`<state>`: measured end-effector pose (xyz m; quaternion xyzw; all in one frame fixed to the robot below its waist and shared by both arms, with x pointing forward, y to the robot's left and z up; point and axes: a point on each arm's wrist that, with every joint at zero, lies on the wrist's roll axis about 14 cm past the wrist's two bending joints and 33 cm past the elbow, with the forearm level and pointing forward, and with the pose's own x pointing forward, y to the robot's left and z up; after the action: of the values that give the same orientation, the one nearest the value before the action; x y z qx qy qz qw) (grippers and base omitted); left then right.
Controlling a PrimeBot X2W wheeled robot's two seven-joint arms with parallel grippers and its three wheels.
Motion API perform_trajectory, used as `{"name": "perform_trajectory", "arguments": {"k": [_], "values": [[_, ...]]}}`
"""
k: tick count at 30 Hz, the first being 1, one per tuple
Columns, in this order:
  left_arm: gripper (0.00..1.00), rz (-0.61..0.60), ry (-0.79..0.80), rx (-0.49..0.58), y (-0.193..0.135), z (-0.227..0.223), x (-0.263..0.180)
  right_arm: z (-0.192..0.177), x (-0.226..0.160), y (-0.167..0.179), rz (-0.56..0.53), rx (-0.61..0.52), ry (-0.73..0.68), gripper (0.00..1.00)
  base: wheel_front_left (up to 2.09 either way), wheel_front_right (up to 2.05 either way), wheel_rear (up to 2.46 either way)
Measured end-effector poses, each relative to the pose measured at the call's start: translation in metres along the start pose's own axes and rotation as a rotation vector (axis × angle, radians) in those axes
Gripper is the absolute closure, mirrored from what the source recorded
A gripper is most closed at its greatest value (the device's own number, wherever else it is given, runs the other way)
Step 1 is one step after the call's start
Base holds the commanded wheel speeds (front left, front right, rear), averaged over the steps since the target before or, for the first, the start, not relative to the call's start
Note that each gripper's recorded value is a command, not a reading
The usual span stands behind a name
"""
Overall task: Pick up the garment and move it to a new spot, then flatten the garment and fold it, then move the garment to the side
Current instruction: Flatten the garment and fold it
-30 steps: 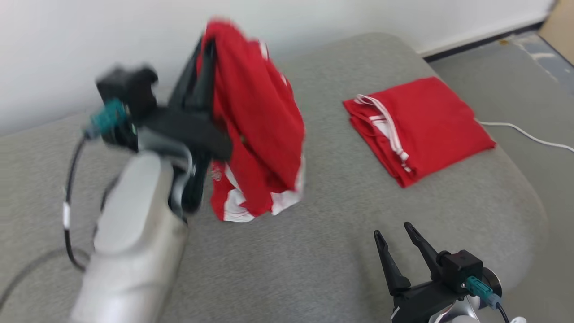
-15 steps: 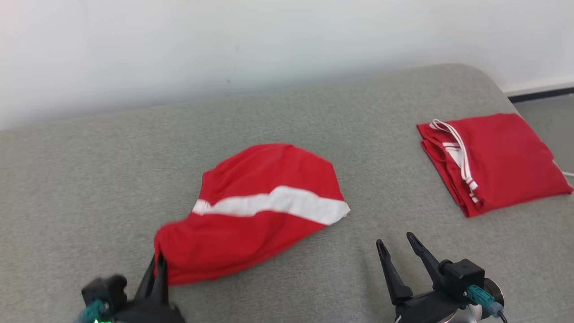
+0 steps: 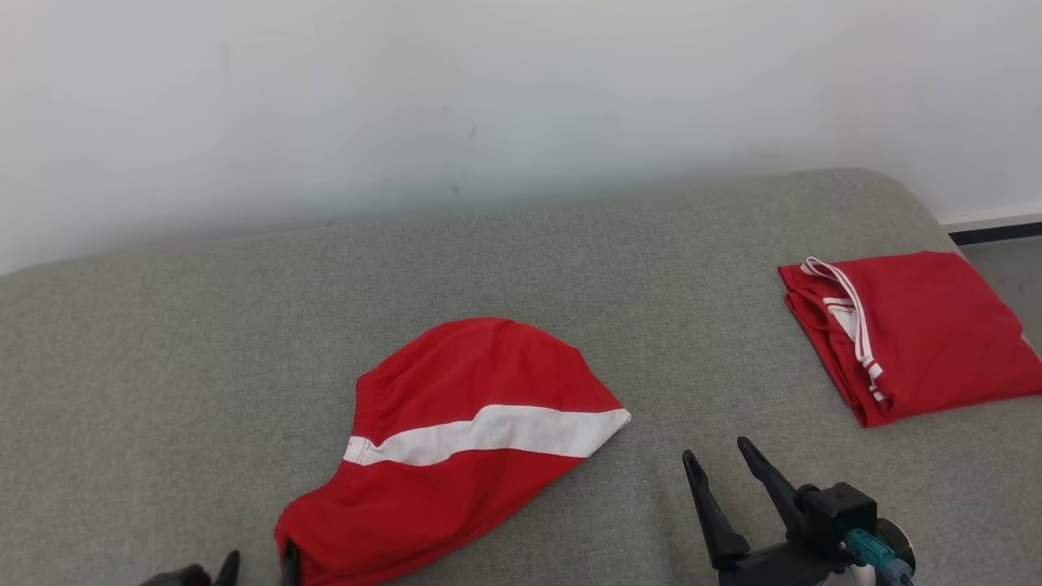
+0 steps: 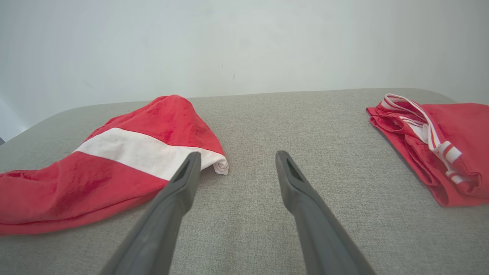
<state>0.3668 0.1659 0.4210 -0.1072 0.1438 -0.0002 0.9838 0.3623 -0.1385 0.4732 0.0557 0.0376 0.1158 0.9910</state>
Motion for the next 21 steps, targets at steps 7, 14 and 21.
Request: {"name": "perform_trajectory", "arguments": {"k": [7, 14, 21], "values": [[0.0, 0.005, -0.099, -0.083, 0.004, 0.048, 0.003, 0.001, -0.005, 0.001, -0.003, 0.002, -0.006, 0.0, 0.0, 0.0, 0.0], [0.0, -0.119, 0.018, -0.087, -0.041, 0.064, 0.036, -0.001, -0.007, 0.002, -0.005, 0.012, -0.004, 0.0, 0.0, 0.0, 0.0], [0.0, -0.13, 0.205, -0.056, -0.063, 0.047, 0.079, 0.004, -0.009, -0.015, -0.051, 0.0, -0.013, 0.0, 0.0, 0.0, 0.0]]}}
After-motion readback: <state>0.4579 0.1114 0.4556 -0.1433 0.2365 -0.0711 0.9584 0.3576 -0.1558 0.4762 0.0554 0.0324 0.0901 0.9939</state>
